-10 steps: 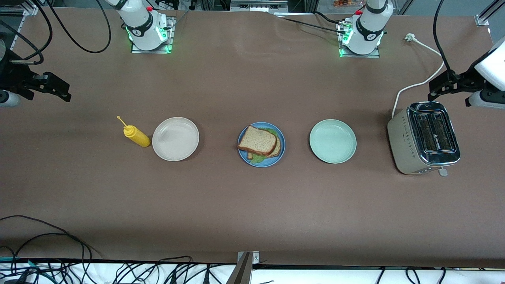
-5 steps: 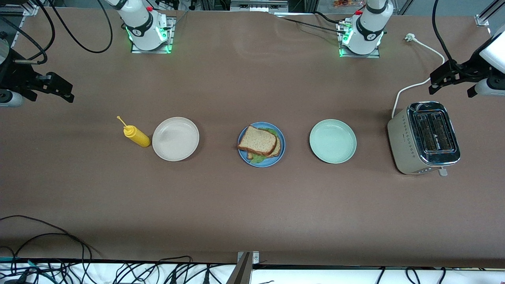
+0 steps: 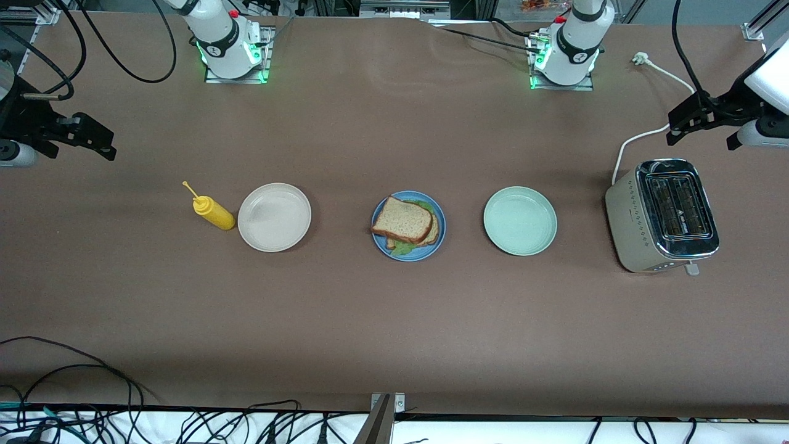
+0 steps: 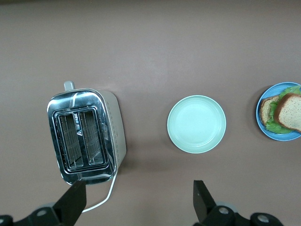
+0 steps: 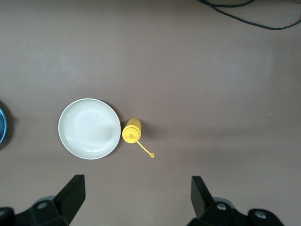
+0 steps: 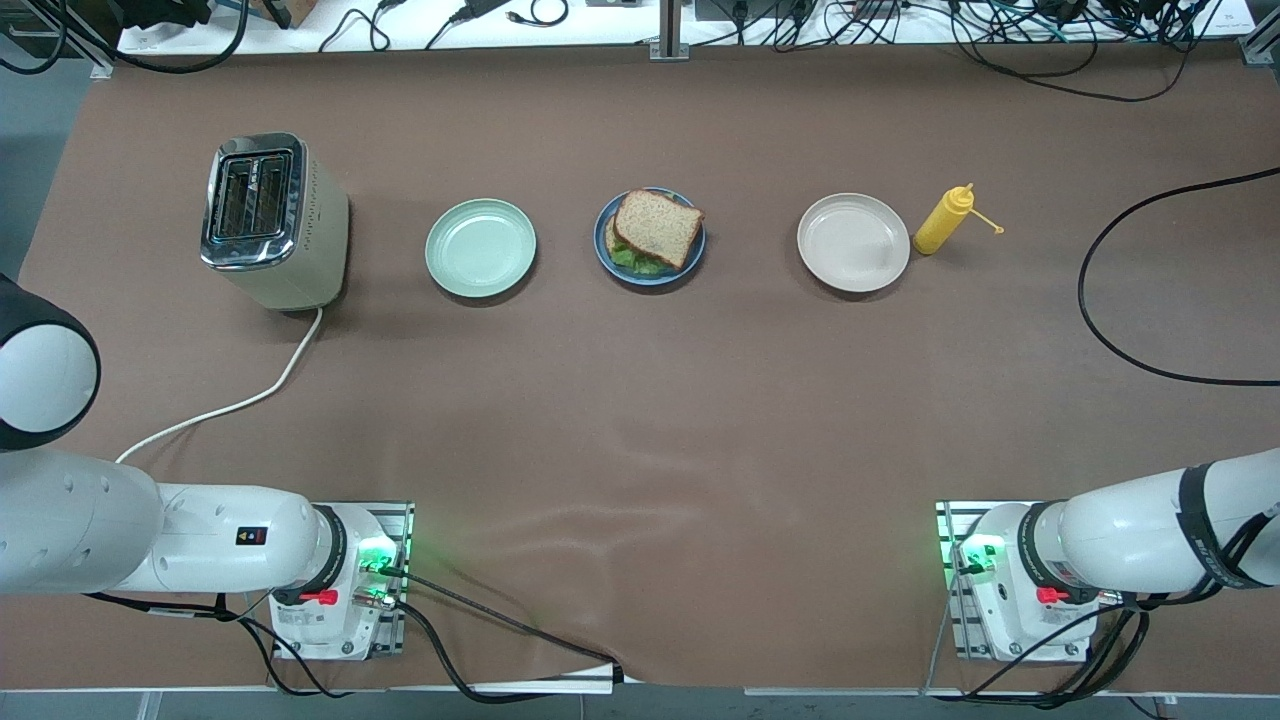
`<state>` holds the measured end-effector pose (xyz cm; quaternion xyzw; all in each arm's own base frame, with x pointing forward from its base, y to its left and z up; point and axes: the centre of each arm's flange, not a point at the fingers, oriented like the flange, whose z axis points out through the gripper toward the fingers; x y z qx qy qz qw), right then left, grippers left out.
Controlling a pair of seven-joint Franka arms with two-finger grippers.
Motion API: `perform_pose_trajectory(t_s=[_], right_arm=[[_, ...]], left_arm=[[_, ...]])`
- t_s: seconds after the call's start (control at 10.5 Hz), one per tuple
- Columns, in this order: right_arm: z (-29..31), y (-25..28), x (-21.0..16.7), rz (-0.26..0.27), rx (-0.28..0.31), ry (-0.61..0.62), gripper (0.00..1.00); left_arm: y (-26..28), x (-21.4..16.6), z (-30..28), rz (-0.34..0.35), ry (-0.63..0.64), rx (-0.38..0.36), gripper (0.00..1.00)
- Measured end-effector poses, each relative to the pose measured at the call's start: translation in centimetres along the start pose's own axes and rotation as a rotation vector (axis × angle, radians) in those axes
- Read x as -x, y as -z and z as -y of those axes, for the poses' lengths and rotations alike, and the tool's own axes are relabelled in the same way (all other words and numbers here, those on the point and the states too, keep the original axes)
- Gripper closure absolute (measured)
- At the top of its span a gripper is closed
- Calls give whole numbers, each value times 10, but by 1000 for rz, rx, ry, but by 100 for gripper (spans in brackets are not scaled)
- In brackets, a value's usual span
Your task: Make sandwich in blue plate with both arms
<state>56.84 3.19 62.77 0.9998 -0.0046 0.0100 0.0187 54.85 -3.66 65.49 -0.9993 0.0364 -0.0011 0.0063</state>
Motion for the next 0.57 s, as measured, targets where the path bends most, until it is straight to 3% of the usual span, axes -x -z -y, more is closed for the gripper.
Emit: perform_pose_trajectory(t_s=[0.29,0.57], right_arm=[[3,0,0,3,-42,-4,0],[2,0,0,3,-47,-6,0]], left_arm=[[1,0,3,-2,7,0,0],[17,1,17,-35,33,-1,0]])
